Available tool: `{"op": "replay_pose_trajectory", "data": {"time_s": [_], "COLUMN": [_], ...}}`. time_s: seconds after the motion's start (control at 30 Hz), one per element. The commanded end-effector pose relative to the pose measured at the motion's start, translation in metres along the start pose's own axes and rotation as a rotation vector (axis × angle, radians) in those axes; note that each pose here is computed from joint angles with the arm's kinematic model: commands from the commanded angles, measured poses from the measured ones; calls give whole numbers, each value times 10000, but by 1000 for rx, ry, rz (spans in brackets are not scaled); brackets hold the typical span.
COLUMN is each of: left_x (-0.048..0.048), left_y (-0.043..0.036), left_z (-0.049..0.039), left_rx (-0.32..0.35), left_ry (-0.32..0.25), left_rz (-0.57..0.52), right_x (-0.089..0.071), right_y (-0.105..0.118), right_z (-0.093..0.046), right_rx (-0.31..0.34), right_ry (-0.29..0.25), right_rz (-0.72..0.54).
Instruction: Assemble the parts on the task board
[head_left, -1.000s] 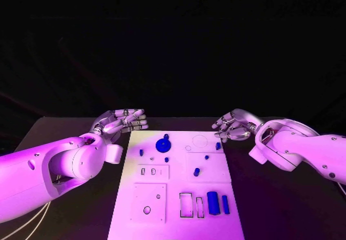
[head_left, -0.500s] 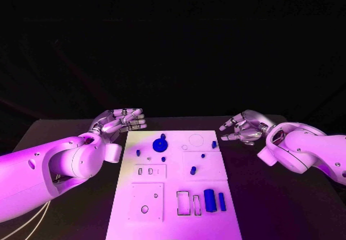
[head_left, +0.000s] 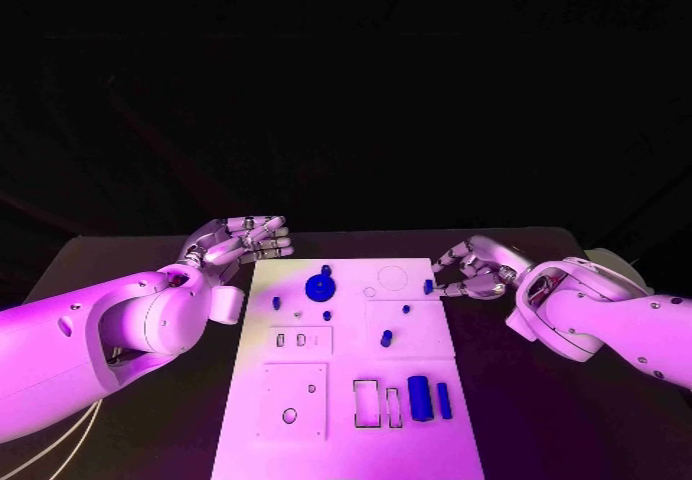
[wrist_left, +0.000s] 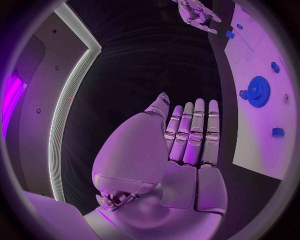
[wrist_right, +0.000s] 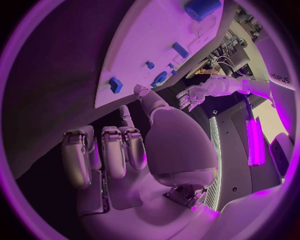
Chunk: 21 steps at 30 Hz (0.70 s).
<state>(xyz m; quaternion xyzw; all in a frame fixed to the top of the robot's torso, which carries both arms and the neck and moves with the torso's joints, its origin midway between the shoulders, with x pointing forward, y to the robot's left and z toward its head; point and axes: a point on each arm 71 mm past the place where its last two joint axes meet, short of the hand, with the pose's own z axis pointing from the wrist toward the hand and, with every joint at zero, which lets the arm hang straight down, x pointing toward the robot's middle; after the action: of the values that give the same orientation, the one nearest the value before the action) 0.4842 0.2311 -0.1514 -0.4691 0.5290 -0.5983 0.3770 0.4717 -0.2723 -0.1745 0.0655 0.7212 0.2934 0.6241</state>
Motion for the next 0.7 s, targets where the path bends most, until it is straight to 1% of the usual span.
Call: {"op": "replay_pose_trajectory", "data": {"time_s": [0.03, 0.13, 0.27, 0.47, 0.7], "left_x": [24, 21, 14, 6, -12], "left_y": [-2, 0, 0, 0, -2], "left_z": [2, 1, -2, -5, -10], "left_rx": [5, 4, 4, 3, 2], "left_ry": [22, 22, 21, 19, 16], "left_rz": [-10, -10, -10, -9, -8], "right_x": [53, 127, 186, 189, 187], "right_y": [10, 18, 22, 8, 5], "right_z": [16, 31, 57, 72, 79], "right_rx": [-24, -29, -23, -9, -4], "right_ry": [-19, -16, -24, -52, -65], "right_rz": [-117, -138, -150, -152, -149]}}
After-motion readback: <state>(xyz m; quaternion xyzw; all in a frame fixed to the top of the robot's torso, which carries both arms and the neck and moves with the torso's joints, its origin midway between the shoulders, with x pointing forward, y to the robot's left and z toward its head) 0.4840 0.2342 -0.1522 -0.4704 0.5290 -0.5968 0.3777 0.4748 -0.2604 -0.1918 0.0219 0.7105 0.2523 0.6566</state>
